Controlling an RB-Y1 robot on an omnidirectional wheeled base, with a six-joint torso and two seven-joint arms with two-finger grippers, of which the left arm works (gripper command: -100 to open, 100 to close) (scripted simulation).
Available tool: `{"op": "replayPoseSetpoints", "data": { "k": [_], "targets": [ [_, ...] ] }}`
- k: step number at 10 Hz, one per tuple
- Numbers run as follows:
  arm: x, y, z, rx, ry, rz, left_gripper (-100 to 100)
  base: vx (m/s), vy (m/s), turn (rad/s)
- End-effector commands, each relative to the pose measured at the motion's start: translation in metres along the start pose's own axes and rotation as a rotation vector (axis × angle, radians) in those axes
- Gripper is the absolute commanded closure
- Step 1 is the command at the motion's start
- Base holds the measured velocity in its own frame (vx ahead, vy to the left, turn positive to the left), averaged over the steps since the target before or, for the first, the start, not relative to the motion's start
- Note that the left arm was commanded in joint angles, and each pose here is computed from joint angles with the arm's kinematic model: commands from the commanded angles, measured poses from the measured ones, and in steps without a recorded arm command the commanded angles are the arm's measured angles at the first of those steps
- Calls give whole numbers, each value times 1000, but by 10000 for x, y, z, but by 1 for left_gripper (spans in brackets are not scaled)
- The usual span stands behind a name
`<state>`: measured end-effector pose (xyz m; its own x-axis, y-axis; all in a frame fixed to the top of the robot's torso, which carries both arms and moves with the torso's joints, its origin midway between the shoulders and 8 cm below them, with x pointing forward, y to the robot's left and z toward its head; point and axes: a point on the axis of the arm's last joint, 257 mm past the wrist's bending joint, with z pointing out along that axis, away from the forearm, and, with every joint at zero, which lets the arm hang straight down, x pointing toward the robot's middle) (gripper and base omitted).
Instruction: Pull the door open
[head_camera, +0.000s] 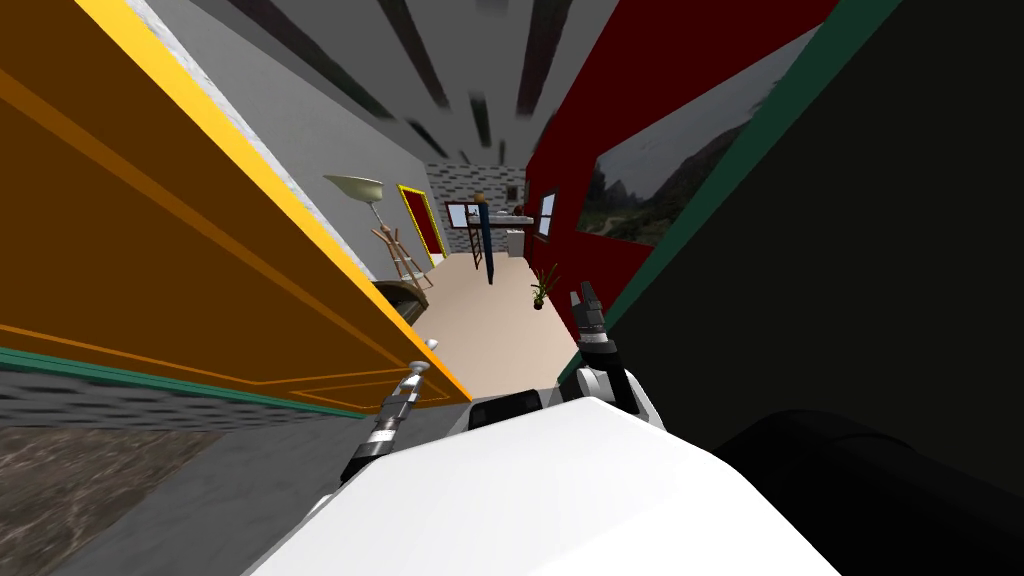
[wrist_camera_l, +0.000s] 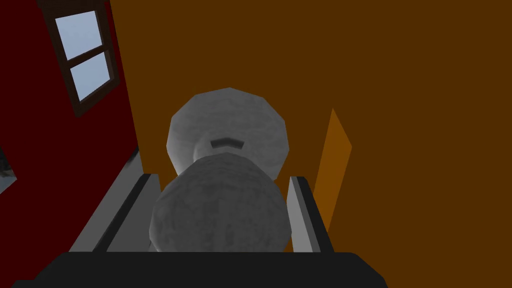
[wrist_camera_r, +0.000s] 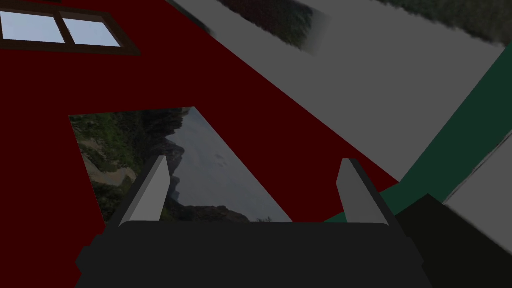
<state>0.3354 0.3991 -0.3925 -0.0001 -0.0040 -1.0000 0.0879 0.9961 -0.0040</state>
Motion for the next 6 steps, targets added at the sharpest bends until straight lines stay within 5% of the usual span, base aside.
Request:
{"op": "replayPoseSetpoints", "data": {
  "k": [1,3,6],
  "targets": [
    [-2,-1,-7,0,-1,-1,100,-17,4,3],
    [-2,-1,-7,0,-1,-1,100,-5,1,3],
    [1,13,13,-13,-3,-96,100,-27,13,-53]
  ]
}}
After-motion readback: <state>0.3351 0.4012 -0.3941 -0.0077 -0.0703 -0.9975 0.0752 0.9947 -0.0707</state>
